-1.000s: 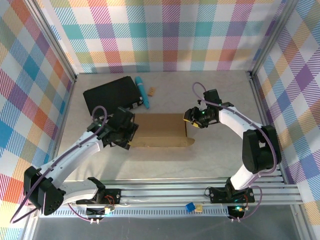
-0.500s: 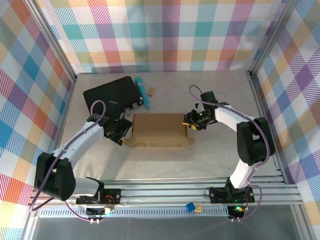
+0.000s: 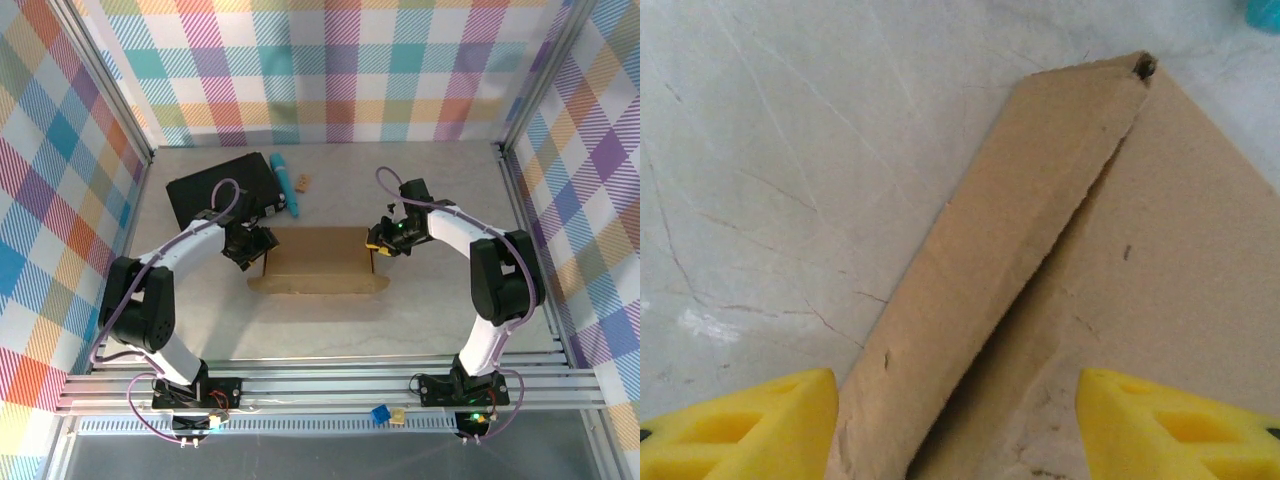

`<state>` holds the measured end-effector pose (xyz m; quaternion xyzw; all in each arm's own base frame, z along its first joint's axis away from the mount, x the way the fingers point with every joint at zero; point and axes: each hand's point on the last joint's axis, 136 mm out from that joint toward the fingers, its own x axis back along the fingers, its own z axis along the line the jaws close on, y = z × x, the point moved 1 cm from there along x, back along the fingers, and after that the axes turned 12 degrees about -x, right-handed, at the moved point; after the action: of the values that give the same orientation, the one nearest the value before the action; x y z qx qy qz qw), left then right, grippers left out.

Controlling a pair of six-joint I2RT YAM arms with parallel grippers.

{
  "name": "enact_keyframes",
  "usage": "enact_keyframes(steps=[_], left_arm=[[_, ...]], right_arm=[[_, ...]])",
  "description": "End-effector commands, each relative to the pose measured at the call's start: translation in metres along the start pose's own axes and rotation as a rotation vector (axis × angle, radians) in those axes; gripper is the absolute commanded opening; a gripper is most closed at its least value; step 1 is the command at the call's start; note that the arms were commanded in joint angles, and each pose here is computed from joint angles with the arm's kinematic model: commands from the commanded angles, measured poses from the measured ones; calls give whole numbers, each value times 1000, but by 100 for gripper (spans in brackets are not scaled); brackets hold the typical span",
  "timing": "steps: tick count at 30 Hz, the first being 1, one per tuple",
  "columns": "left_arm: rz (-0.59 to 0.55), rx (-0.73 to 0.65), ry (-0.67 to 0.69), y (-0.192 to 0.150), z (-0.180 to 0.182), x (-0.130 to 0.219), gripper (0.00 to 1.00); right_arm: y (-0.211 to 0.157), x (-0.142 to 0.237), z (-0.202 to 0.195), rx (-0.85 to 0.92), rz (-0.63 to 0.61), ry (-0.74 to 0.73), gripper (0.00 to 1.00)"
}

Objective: Fold the paper box

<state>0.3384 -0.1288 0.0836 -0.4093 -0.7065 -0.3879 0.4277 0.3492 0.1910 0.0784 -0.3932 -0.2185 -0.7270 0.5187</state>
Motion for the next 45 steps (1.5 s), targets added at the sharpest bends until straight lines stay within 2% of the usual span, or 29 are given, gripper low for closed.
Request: enact_keyframes(steps=[1,6,12,15,20,24,31,37,45], left_arm=[[-10,-71,7,10,2,-4,63],[-8,-74,8,10,7,-15,59],[-27,-45,-57,13,8,-18,36],[-21,-29,-89,15,13,-18,28],[-39,-8,-185,22,12,-15,27],[-28,-8,-236,25,9,-16,16],[-14,-30,-239,22,22,-18,12],[15,-64,-264,19,27,-23,0],[8,-77,-280,20,40,-21,0]], right_arm=[[-1,-3,-2,10,27,-12,29],[0,-4,-4,14,26,-17,29],[1,-1,-1,32,34,4,31],[4,3,1,40,39,33,33],[9,11,2,39,49,77,34],[13,16,7,57,55,103,38],[32,27,17,105,39,219,56],[50,13,29,123,101,283,61],[67,3,37,117,105,311,64]])
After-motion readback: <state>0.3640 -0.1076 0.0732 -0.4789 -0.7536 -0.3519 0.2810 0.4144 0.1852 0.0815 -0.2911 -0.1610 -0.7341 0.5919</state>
